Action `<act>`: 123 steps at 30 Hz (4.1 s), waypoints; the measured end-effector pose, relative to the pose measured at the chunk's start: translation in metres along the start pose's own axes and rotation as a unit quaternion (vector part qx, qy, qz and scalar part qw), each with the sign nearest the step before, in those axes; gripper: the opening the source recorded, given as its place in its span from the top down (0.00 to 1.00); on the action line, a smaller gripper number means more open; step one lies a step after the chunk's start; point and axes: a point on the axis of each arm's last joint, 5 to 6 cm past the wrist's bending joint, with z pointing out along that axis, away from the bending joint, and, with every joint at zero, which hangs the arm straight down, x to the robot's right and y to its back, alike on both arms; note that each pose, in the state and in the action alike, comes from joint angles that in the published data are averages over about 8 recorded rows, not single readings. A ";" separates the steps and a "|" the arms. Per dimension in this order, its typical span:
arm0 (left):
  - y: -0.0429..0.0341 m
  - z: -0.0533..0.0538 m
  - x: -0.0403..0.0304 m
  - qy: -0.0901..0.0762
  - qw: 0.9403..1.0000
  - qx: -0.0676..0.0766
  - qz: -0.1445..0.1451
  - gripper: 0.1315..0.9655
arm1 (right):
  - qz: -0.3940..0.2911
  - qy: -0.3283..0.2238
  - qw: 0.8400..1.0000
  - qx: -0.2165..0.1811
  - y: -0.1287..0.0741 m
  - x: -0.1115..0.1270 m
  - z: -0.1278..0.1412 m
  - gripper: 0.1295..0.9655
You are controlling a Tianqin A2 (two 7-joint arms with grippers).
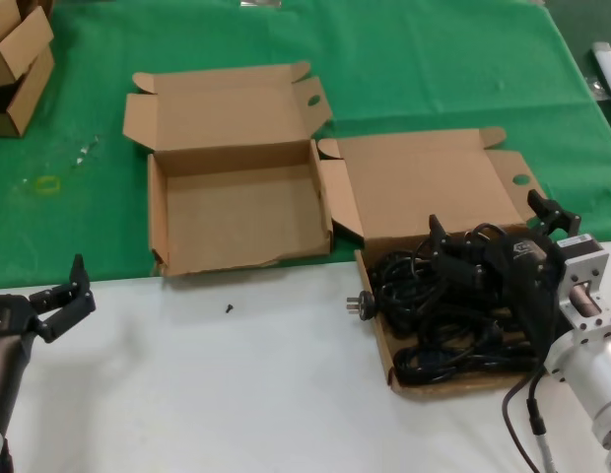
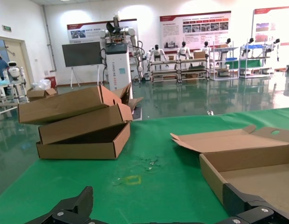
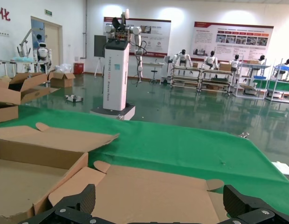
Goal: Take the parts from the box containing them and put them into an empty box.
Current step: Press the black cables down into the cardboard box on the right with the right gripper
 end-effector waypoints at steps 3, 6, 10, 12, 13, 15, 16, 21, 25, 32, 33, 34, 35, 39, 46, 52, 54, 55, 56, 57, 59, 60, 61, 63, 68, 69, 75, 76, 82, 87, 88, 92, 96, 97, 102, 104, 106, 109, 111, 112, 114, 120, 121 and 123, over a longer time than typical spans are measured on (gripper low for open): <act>0.0000 0.000 0.0000 0.000 1.000 0.000 0.000 0.00 | 0.000 0.000 1.000 0.000 0.000 0.000 0.000 0.00; 0.0000 0.000 0.0000 0.000 1.000 0.000 0.000 0.00 | 0.000 0.000 1.000 0.000 0.000 0.000 0.000 0.00; 0.0000 0.000 0.0000 0.000 1.000 0.000 0.000 0.00 | 0.000 0.000 1.000 0.000 0.000 0.000 0.000 0.00; 0.0000 0.000 0.0000 0.000 1.000 0.000 0.000 0.00 | 0.000 0.000 1.000 0.000 0.000 0.000 0.000 0.00; 0.0000 0.000 0.0000 0.000 1.000 0.000 0.000 0.00 | 0.000 0.000 1.000 0.000 0.000 0.000 0.000 0.00; 0.0000 0.000 0.0000 0.000 1.000 0.000 0.000 0.00 | 0.000 0.000 1.000 0.000 0.000 0.000 0.000 0.00; 0.0000 0.000 0.0000 0.000 1.000 0.000 0.000 0.00 | 0.000 0.000 1.000 0.000 0.000 0.000 0.000 0.00; 0.0000 0.000 0.0000 0.000 1.000 0.000 0.000 0.01 | 0.000 0.000 1.000 0.000 0.000 0.000 0.000 0.00; 0.0000 0.000 0.0000 0.000 1.000 0.000 0.000 0.02 | 0.000 -0.001 1.000 0.000 0.000 0.000 0.000 0.00; 0.0000 0.000 0.0000 0.000 1.000 0.000 0.000 0.08 | -0.010 -0.009 1.000 -0.005 -0.001 0.002 -0.002 0.00; 0.0000 0.000 0.0000 0.000 1.000 0.000 0.000 0.09 | -0.014 -0.011 1.000 -0.006 -0.001 0.003 -0.002 0.00; 0.0000 0.000 0.0000 0.000 1.000 0.000 0.000 0.11 | -0.018 -0.014 1.000 -0.007 -0.001 0.004 -0.002 0.00; 0.0000 0.000 0.0000 0.000 1.000 0.000 0.000 0.12 | -0.024 -0.017 1.000 -0.009 -0.001 0.005 -0.002 0.00; 0.0000 0.000 0.0000 0.000 1.000 0.000 0.000 0.19 | -0.051 -0.040 0.998 -0.014 -0.005 0.011 -0.004 0.00; 0.0000 0.000 0.0000 0.000 1.000 0.000 0.000 0.31 | -0.107 -0.111 0.988 -0.022 -0.022 0.034 -0.004 0.00; 0.0000 0.000 0.0000 0.000 1.000 0.000 0.000 0.44 | -0.165 -0.187 0.968 -0.034 -0.039 0.058 0.004 0.00; 0.0000 0.000 0.0000 0.000 1.000 0.000 0.000 0.50 | -0.187 -0.209 0.959 -0.037 -0.044 0.066 0.008 0.00; 0.0000 0.000 0.0000 0.000 1.000 0.000 0.000 0.54 | -0.200 -0.221 0.954 -0.038 -0.047 0.070 0.010 0.00; 0.0000 0.000 0.0000 0.000 1.000 0.000 0.000 0.57 | -0.212 -0.232 0.949 -0.039 -0.050 0.073 0.013 0.00; 0.0000 0.000 0.0000 0.000 1.000 0.000 0.000 0.57 | -0.225 -0.244 0.943 -0.039 -0.054 0.077 0.016 0.00; 0.0000 0.000 0.0000 0.000 1.000 0.000 0.000 0.63 | -0.252 -0.268 0.929 -0.038 -0.062 0.083 0.021 0.00; 0.0000 0.000 0.0000 0.000 1.000 0.000 0.000 0.65 | -0.265 -0.281 0.922 -0.038 -0.066 0.086 0.024 0.00; 0.0000 0.000 0.0000 0.000 1.000 0.000 0.000 0.68 | -0.279 -0.294 0.913 -0.037 -0.071 0.089 0.027 0.00; 0.0000 0.000 0.0000 0.000 1.000 0.000 0.000 0.74 | -0.307 -0.321 0.895 -0.034 -0.080 0.094 0.033 0.00; 0.0000 0.000 0.0000 0.000 1.000 0.000 0.000 0.79 | -0.384 -0.390 0.837 -0.026 -0.102 0.105 0.047 0.00; 0.0000 0.000 0.0000 0.000 1.000 0.000 0.000 0.79 | -0.399 -0.403 0.823 -0.025 -0.106 0.107 0.049 0.00; 0.0000 0.000 0.0000 0.000 1.000 0.000 0.000 0.90 | -0.476 -0.463 0.747 -0.024 -0.122 0.117 0.068 0.00; 0.0000 0.000 0.0000 0.000 1.000 0.000 0.000 0.92 | -0.487 -0.469 0.737 -0.025 -0.124 0.119 0.072 0.00; 0.0000 0.000 0.0000 0.000 1.000 0.000 0.000 0.96 | -0.548 -0.486 0.680 -0.028 -0.128 0.123 0.093 0.00; 0.0000 0.000 0.0000 0.000 1.000 0.000 0.000 0.99 | -0.590 -0.483 0.647 -0.018 -0.126 0.121 0.108 0.00; 0.0000 0.000 0.0000 0.000 1.000 0.000 0.000 0.99 | -0.596 -0.482 0.642 -0.016 -0.125 0.120 0.111 0.00; 0.0000 0.000 0.0000 0.000 1.000 0.000 0.000 0.99 | -0.614 -0.478 0.628 -0.007 -0.122 0.116 0.117 0.00; 0.0000 0.000 0.0000 0.000 1.000 0.000 0.000 0.99 | -0.622 -0.476 0.622 -0.001 -0.119 0.113 0.120 0.03; 0.0000 0.000 0.0000 0.000 1.000 0.000 0.000 0.99 | -0.622 -0.476 0.621 0.000 -0.119 0.112 0.120 0.04; 0.0000 0.000 0.0000 0.000 1.000 0.000 0.000 0.99 | -0.623 -0.475 0.622 0.000 -0.116 0.112 0.122 0.07; 0.0000 0.000 0.0000 0.000 1.000 0.000 0.000 0.99 | -0.622 -0.474 0.623 -0.002 -0.114 0.112 0.123 0.07; 0.0000 0.000 0.0000 0.000 1.000 0.000 0.000 0.99 | -0.622 -0.473 0.624 -0.003 -0.113 0.113 0.124 0.09; 0.0000 0.000 0.0000 0.000 1.000 0.000 0.000 0.99 | -0.622 -0.472 0.625 -0.006 -0.112 0.115 0.126 0.15; 0.0000 0.000 0.0000 0.000 1.000 0.000 0.000 0.99 | -0.622 -0.471 0.626 -0.007 -0.111 0.115 0.126 0.19; 0.0000 0.000 0.0000 0.000 1.000 0.000 0.000 0.99 | -0.622 -0.471 0.626 -0.007 -0.111 0.115 0.127 0.21; 0.0000 0.000 0.0000 0.000 1.000 0.000 0.000 0.99 | -0.621 -0.470 0.626 -0.007 -0.111 0.116 0.128 0.23; 0.0000 0.000 0.0000 0.000 1.000 0.000 0.000 0.99 | -0.620 -0.470 0.628 -0.008 -0.110 0.116 0.130 0.40; 0.0000 0.000 0.0000 0.000 1.000 0.000 0.000 0.99 | -0.620 -0.470 0.628 -0.008 -0.110 0.116 0.130 0.43; 0.0000 0.000 0.0000 0.000 1.000 0.000 0.000 0.99 | -0.620 -0.471 0.628 -0.009 -0.109 0.116 0.130 0.46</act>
